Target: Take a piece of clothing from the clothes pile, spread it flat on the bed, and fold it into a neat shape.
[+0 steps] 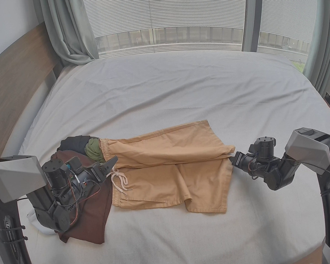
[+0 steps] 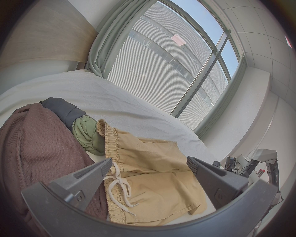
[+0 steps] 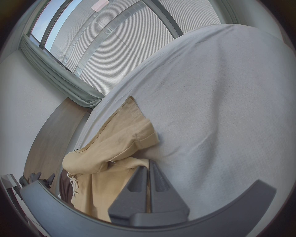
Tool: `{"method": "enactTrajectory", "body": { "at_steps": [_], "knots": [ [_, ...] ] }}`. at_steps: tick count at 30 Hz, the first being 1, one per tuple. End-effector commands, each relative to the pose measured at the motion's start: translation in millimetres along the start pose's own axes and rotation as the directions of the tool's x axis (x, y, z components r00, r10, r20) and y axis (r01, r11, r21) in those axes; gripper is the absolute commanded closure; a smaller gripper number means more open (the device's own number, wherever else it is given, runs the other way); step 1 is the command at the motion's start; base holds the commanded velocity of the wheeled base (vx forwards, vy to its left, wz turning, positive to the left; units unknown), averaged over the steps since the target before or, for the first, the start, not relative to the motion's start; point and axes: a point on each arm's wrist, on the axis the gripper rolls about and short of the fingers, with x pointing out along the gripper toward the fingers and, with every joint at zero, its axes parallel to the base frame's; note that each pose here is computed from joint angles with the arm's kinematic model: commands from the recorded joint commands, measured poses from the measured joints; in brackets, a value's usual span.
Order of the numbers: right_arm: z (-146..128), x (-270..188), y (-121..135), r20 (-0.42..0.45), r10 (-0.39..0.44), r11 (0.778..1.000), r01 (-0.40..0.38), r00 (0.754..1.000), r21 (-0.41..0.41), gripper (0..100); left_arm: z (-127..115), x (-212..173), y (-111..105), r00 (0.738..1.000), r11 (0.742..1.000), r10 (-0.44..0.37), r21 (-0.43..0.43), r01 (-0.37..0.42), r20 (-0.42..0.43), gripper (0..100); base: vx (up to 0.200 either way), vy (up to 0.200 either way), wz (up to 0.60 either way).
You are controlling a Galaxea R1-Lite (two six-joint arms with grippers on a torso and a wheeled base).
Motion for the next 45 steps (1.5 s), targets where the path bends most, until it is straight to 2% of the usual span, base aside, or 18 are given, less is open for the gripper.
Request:
{"method": "enactTrajectory", "body": {
  "at_steps": [1, 8, 15, 16, 20, 23, 28, 32, 35, 39, 45],
  "knots": [
    [8.0, -1.2, -6.0, 0.021, -0.008, 1.000, 0.009, 1.000, -0.012, 100, -0.5, 0.1, 0.2, 1.000, 1.000, 0.000, -0.001, 0.000, -0.001, 0, 0.000, 0.000, 0.00],
    [14.9, -0.6, -8.3, 0.039, -0.008, 0.998, 0.011, 0.999, -0.068, 100, -2.1, 0.8, 1.3, 1.000, 1.000, 0.003, -0.001, -0.003, -0.005, 0, 0.000, 0.000, 0.00],
    [12.7, 0.3, -6.5, 0.037, 0.001, 0.996, 0.002, 0.999, -0.086, 100, -2.4, 0.5, 1.3, 1.000, 1.000, 0.004, 0.000, -0.004, -0.006, 0, 0.000, 0.000, 0.00],
    [12.6, 0.4, -4.7, 0.036, 0.010, 0.996, -0.007, 0.999, -0.089, 0, -2.2, 0.3, 1.8, 1.000, 1.000, 0.005, 0.000, -0.005, -0.005, 0, 0.000, 0.000, 0.00],
    [15.0, -1.4, -0.9, 0.076, 0.041, 0.993, -0.032, 0.996, -0.115, 0, -2.0, -0.3, 2.7, 1.000, 1.000, 0.007, -0.002, -0.007, -0.006, 0, 0.000, 0.000, 0.00],
    [23.6, -9.9, -2.1, 0.111, 0.043, 0.985, -0.023, 0.993, -0.168, 0, -0.9, -0.9, 3.9, 1.000, 1.000, 0.011, -0.004, -0.011, -0.002, 0, 0.000, 0.000, 0.00],
    [37.0, -34.0, 0.5, 0.157, 0.049, 0.984, -0.020, 0.986, -0.178, 0, 1.7, -3.0, 7.7, 1.000, 1.000, 0.023, -0.005, -0.023, 0.005, 0, 0.000, 0.000, 0.00],
    [27.9, -62.2, 10.2, 0.186, 0.081, 0.980, -0.044, 0.979, -0.195, 0, -0.6, -6.1, 11.3, 0.999, 0.999, 0.038, -0.013, -0.038, -0.007, 0, 0.000, 0.000, 0.00],
    [16.5, -75.4, 17.4, 0.173, 0.097, 0.977, -0.061, 0.980, -0.203, 0, -7.9, -10.9, 12.0, 0.998, 0.998, 0.049, -0.025, -0.050, -0.038, 0, 0.000, 0.000, 0.00],
    [1.3, -79.6, 20.8, 0.148, 0.114, 0.976, -0.083, 0.982, -0.201, 0, -16.3, -15.3, 10.8, 0.996, 0.997, 0.056, -0.040, -0.059, -0.075, 0, 0.000, 0.000, 0.00],
    [-8.8, -77.2, 20.3, 0.157, 0.142, 0.980, -0.117, 0.977, -0.161, 0, -29.3, -19.0, 14.7, 0.989, 0.995, 0.077, -0.060, -0.085, -0.127, 0, 0.000, 0.000, 0.00]
  ]
}}
